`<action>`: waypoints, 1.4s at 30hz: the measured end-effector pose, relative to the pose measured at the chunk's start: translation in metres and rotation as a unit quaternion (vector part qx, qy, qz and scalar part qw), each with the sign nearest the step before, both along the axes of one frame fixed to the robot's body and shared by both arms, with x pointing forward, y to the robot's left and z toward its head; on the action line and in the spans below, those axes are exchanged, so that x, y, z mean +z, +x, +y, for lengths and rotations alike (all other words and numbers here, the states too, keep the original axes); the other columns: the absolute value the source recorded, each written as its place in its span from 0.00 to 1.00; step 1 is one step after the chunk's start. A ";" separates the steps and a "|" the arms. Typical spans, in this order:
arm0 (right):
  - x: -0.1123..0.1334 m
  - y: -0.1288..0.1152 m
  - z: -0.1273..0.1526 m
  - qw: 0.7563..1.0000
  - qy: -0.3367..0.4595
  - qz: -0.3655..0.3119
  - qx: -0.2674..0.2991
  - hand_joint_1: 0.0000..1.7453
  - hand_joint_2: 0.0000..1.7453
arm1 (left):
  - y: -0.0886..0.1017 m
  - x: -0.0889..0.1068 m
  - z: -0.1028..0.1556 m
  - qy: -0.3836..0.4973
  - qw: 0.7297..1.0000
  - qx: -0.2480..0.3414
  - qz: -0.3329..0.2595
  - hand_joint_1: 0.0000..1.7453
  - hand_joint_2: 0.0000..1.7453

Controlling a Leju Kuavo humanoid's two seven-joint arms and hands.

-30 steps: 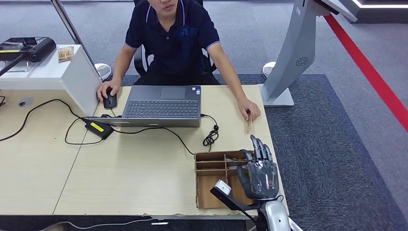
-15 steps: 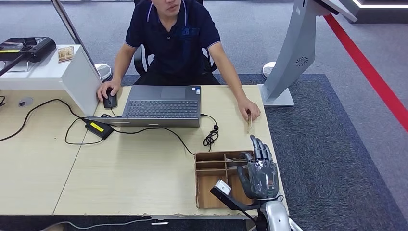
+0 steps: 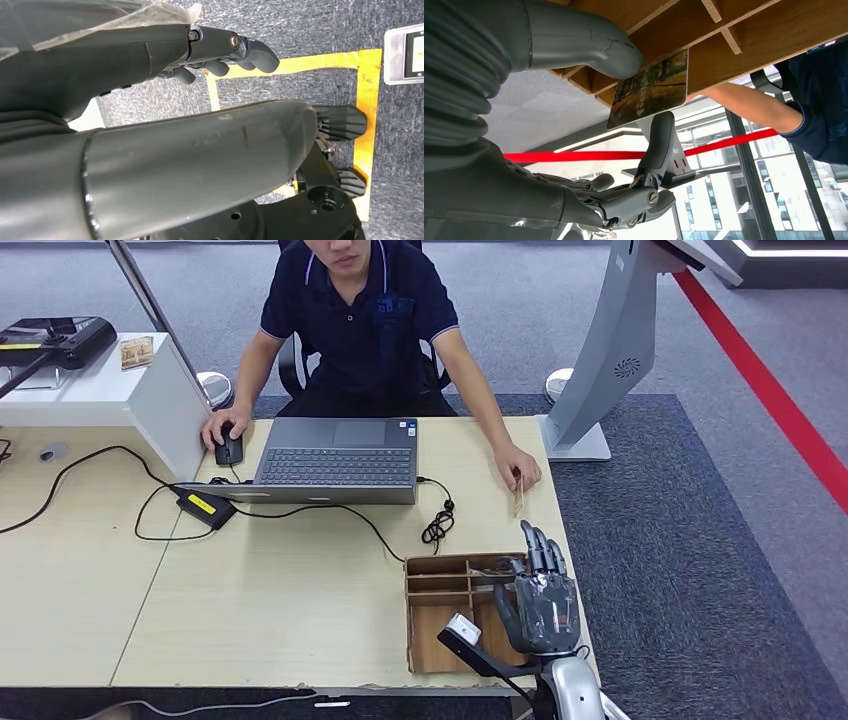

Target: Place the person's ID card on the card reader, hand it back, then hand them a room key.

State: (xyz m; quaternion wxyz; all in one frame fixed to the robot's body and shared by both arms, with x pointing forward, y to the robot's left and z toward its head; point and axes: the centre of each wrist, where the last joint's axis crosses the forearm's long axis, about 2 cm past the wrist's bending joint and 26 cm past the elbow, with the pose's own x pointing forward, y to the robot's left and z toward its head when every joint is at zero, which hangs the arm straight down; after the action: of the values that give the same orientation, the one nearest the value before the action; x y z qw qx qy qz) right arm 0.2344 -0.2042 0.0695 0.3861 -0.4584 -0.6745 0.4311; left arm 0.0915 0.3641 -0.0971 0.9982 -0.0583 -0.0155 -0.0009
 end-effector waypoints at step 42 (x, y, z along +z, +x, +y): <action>-0.002 0.005 0.001 1.000 -0.001 0.005 0.000 0.71 1.00 | 0.000 0.000 0.000 -0.001 1.000 -0.004 -0.001 0.00 0.00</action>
State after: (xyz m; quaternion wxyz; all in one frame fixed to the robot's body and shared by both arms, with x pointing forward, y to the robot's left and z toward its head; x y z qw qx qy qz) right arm 0.2398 -0.2037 0.0673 0.3892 -0.4565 -0.6723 0.4338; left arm 0.0915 0.3640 -0.0971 0.9981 -0.0590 -0.0161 -0.0048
